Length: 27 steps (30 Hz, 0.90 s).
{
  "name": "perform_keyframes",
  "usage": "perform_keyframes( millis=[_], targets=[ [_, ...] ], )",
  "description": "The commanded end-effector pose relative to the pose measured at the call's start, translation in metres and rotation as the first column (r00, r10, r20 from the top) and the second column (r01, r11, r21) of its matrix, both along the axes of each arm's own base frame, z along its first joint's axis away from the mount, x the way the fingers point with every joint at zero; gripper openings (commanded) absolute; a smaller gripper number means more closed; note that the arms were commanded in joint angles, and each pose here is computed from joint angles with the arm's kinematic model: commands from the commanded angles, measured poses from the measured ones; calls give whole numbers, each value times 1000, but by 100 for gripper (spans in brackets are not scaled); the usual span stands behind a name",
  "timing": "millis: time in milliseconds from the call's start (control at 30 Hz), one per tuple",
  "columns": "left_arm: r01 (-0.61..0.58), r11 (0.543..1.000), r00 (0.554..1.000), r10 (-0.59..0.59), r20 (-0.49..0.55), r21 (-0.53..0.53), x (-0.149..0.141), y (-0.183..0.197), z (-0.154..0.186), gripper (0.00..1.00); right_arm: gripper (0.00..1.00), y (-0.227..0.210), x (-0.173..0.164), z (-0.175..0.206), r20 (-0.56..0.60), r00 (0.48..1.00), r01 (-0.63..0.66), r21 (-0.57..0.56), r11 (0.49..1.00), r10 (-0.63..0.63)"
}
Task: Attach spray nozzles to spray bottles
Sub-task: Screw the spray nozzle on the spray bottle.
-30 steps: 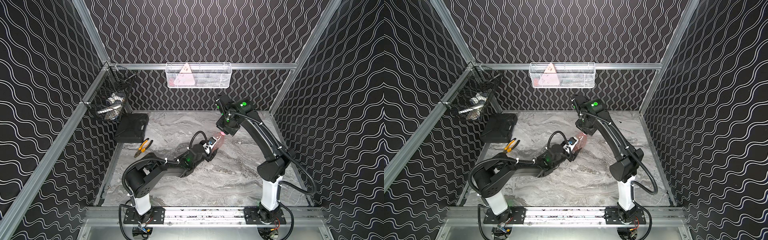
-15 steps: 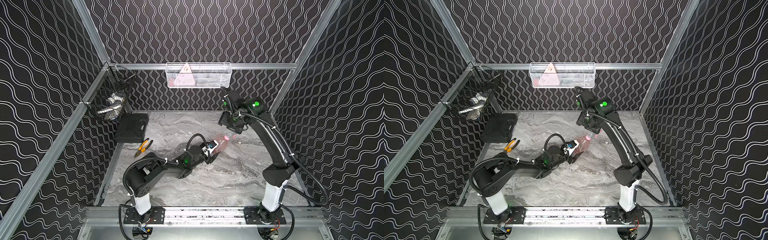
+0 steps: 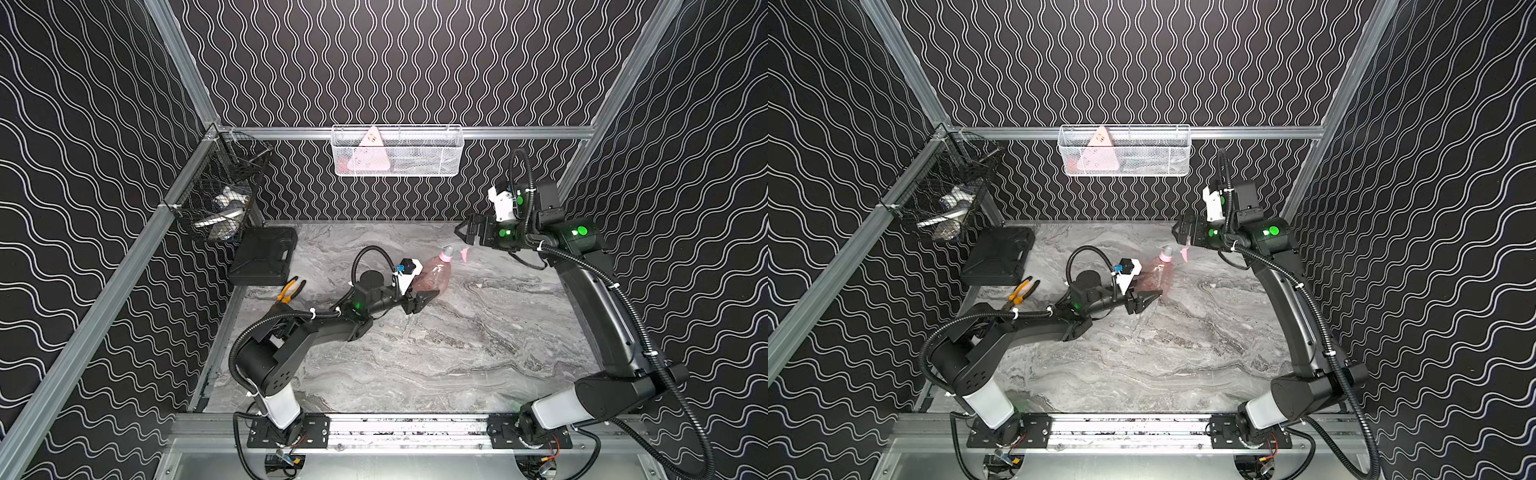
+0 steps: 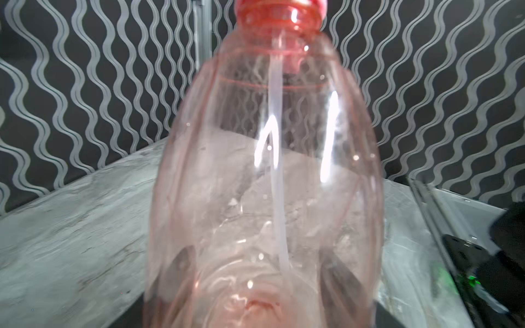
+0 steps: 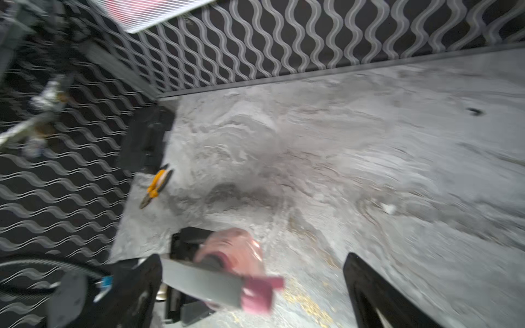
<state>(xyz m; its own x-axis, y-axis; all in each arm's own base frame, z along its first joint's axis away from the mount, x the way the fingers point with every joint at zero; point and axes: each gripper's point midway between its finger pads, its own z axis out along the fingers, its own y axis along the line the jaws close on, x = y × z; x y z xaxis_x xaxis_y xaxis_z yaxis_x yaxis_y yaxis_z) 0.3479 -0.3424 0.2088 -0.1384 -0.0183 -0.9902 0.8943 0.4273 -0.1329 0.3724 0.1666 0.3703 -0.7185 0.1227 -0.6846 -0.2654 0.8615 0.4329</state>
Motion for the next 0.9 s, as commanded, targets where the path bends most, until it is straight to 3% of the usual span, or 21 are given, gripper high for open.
perform_keyframes(
  millis=[0,433,867],
  targets=[
    [75,996,997,-76,-19,-43,-11,-4,13,31,100,34,6,24,100,977,-199,137,970,186],
    [44,996,998,-47,-33,-75,2,1,19,31,100,54,-22,7,29,959,-280,263,923,283],
    [-66,998,997,66,-47,5,22,7,-1,31,100,106,-62,-8,2,965,-261,149,954,264]
  ],
)
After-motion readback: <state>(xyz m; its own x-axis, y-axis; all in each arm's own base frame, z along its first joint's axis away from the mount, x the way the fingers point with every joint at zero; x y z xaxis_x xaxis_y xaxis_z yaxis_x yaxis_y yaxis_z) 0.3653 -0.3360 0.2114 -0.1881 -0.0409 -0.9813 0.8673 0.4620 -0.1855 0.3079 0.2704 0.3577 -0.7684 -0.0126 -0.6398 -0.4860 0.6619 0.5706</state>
